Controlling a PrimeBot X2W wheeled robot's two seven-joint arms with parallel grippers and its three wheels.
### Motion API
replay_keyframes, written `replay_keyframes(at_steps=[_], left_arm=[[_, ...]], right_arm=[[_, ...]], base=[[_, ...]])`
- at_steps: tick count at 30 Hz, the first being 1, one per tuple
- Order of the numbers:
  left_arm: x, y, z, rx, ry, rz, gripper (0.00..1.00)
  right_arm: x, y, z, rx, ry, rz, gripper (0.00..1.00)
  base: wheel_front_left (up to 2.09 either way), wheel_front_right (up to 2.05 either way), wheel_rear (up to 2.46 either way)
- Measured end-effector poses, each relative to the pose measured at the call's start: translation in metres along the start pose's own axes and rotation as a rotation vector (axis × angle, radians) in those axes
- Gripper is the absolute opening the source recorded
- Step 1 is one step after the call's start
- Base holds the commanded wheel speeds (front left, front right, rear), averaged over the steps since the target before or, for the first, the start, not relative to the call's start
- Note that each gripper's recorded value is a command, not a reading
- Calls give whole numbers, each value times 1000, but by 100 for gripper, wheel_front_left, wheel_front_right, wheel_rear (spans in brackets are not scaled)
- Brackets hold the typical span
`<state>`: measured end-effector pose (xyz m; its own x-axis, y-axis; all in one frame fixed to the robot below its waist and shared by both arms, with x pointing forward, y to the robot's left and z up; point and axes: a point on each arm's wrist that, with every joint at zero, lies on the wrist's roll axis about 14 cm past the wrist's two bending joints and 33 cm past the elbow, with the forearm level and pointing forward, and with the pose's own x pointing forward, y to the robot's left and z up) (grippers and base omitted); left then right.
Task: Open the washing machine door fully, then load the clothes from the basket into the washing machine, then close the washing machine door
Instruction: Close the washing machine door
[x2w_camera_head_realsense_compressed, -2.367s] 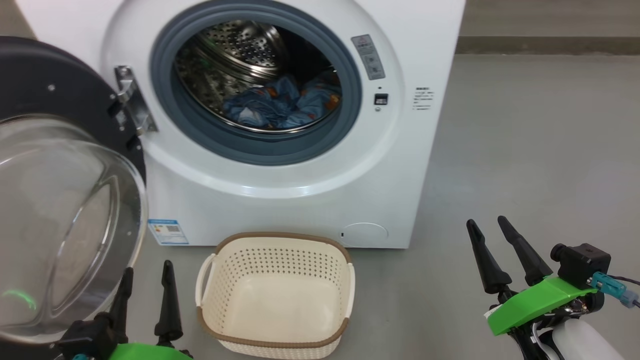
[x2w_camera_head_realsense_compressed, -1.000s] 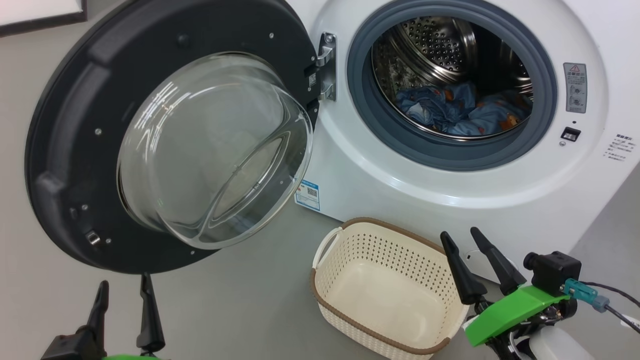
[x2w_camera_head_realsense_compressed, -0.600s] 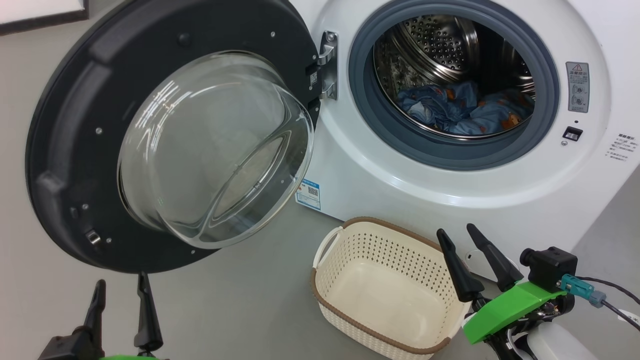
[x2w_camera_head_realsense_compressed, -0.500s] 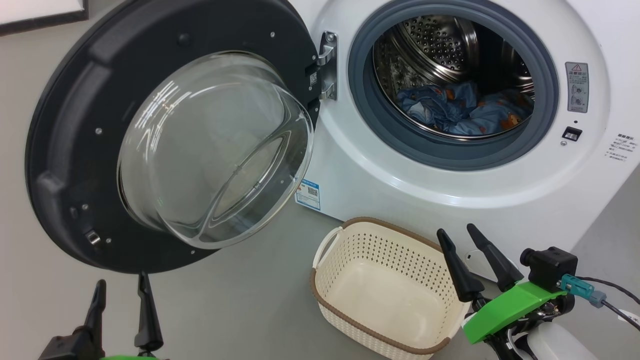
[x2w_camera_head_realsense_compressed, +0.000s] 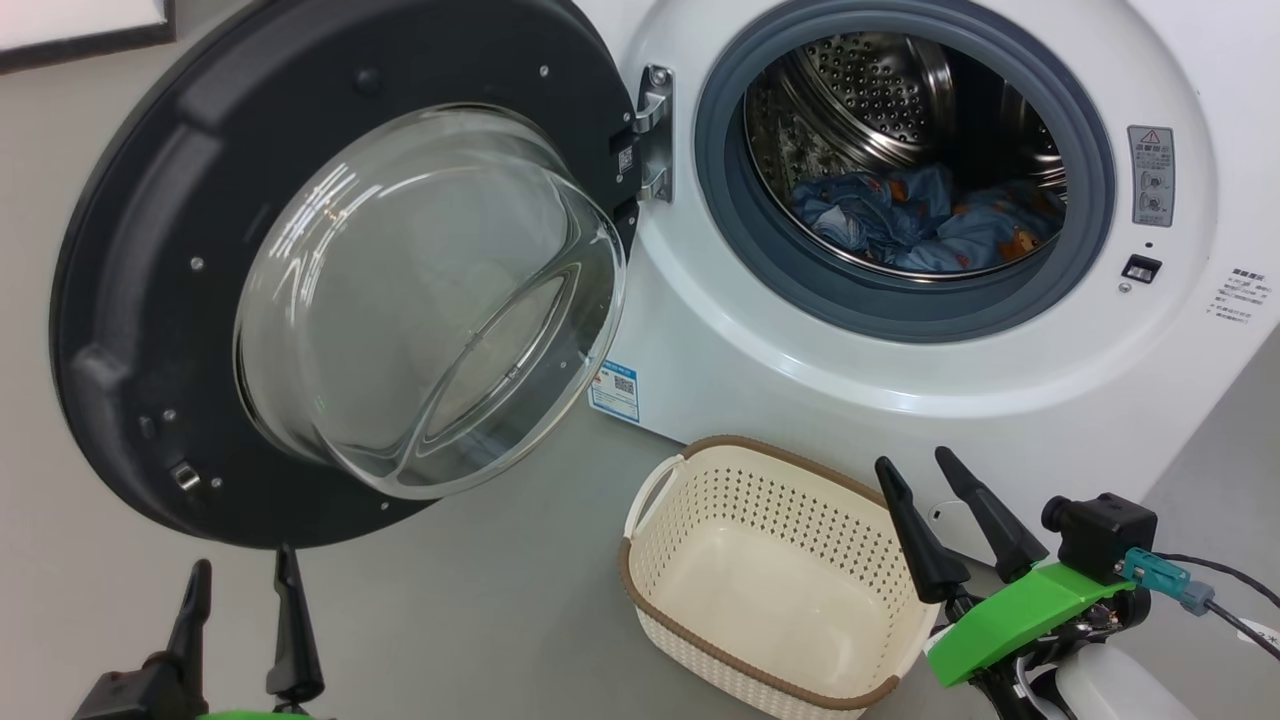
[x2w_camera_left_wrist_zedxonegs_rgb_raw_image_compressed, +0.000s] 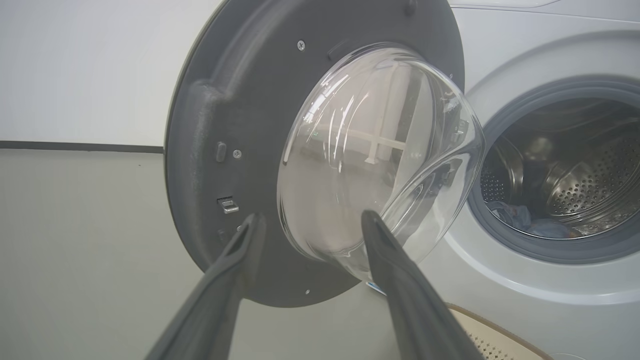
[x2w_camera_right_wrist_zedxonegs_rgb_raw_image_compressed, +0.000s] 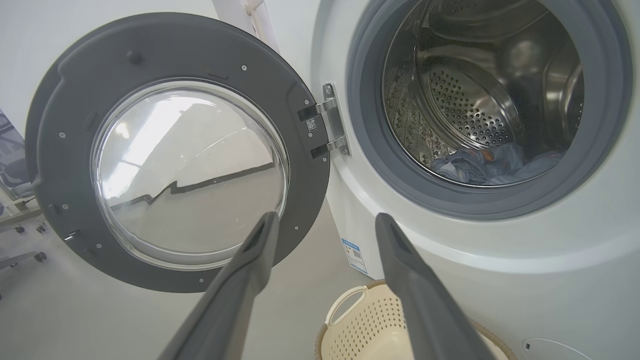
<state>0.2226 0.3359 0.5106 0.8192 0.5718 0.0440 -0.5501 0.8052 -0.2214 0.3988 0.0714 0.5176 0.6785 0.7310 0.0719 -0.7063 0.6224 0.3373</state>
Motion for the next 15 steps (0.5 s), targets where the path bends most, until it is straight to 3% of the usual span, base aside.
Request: replay_keyframes(at_steps=[1, 3, 4, 10, 15], left_arm=[[0, 0, 1, 0, -1, -1, 98], [1, 1, 5, 5, -15, -4, 24], [1, 1, 7, 7, -20, -7, 0], [4, -6, 29, 10, -85, -49, 0], [16, -14, 88, 34, -259, -126, 0]], right_arm=[[0, 0, 0, 0, 0, 0, 100], [0, 0, 1, -1, -1, -1, 100], [0, 0, 1, -2, -2, -1, 100], [-2, -1, 4, -6, -9, -6, 100], [-4, -6, 10, -9, -25, -25, 100]], base=[[0, 0, 0], [0, 0, 0], [0, 0, 0], [0, 0, 0], [0, 0, 0]])
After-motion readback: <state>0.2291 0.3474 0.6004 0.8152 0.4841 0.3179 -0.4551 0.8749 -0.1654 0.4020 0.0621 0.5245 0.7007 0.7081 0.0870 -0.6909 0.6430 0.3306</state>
